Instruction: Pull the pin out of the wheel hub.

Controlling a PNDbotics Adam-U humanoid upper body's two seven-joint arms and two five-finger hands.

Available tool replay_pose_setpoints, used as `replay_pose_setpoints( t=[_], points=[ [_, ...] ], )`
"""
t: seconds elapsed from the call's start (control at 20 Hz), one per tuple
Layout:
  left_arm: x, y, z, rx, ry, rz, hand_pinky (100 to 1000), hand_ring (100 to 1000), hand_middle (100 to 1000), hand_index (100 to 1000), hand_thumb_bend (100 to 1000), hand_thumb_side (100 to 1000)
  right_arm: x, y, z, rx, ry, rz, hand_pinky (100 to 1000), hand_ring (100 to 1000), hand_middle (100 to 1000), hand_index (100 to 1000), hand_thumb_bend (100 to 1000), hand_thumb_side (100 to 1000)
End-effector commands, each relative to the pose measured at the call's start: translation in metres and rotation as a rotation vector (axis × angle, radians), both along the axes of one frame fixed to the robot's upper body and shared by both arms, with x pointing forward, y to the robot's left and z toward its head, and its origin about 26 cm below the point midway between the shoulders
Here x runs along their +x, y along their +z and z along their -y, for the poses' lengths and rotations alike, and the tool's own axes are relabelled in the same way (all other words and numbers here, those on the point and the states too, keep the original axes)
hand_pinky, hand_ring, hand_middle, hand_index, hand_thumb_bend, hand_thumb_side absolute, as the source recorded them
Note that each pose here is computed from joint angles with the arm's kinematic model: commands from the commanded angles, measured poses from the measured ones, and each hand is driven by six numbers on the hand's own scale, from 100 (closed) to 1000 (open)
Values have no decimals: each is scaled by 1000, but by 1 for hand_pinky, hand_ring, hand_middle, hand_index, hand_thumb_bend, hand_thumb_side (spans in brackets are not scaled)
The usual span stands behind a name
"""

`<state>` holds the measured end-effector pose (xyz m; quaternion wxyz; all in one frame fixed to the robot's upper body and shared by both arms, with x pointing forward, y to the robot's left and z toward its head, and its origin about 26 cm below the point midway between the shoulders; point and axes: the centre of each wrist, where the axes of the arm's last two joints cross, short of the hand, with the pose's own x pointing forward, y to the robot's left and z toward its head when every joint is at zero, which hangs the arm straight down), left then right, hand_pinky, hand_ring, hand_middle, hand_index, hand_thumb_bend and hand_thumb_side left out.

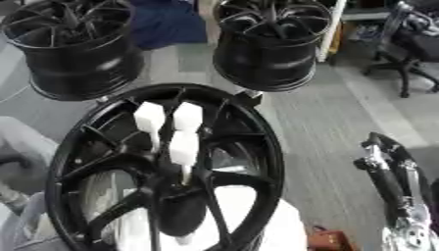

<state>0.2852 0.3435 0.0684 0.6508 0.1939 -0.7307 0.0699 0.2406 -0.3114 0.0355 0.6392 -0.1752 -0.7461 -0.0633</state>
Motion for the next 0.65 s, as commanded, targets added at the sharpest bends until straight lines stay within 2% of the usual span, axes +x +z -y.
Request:
replay_pose_setpoints(
  t=[0.05,0.15,0.2,0.25,0.65],
  points=[
    [2,7,5,-14,3,30,623,627,645,825,100,757,2,7,2,-7,-3,23,607,509,648,783,100,550],
    [3,5,7,-24,1,28,623,626,646,825,100,743,2,7,2,-7,-2,25,607,509,648,783,100,557],
    [3,5,8,-25,-2,29,622,626,646,825,100,759,2,7,2,-8,-2,25,607,509,647,783,100,525],
    [4,5,9,-27,-5,29,623,625,645,825,100,765,2,7,2,-7,-2,24,607,509,648,783,100,549],
    [4,3,15,-37,-35,18,623,624,643,824,100,777,2,7,1,-6,0,25,607,509,647,782,100,546]
  ],
)
